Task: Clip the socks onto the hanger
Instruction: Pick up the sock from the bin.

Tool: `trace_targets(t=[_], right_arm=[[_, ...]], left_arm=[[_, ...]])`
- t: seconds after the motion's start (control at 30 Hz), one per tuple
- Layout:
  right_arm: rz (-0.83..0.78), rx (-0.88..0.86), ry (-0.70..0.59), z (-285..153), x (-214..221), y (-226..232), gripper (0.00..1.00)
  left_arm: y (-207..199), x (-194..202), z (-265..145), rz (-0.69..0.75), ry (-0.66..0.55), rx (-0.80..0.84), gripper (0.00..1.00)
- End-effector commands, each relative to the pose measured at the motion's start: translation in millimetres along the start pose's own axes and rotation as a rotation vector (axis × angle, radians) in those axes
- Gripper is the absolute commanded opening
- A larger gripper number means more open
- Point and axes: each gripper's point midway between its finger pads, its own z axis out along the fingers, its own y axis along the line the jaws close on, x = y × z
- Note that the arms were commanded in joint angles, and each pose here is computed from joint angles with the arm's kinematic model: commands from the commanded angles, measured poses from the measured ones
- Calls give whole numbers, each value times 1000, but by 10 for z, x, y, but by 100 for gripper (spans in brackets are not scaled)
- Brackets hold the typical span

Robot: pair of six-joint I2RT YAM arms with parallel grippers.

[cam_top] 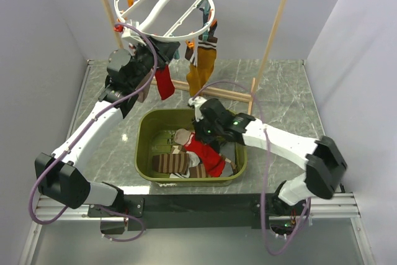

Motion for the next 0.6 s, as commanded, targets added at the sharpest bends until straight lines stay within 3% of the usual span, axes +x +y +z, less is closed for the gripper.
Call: trace_targets(t=[0.0, 0.17, 0.43, 0.57], right_arm=[[30, -9, -261, -568, -665, 138, 0], [80, -38, -501, -1099, -1047, 224, 0], [206, 24, -851, -1585, -1393, 30, 0], [240, 77, -918, -1600, -1609, -59, 0]], left_arm=[[-203, -236, -70, 4, -66, 65, 25], [-239, -246, -76, -11, -71, 82, 25], [-290, -312, -94, -67, -95, 90, 25], [-354, -339, -112, -96, -100, 114, 25]])
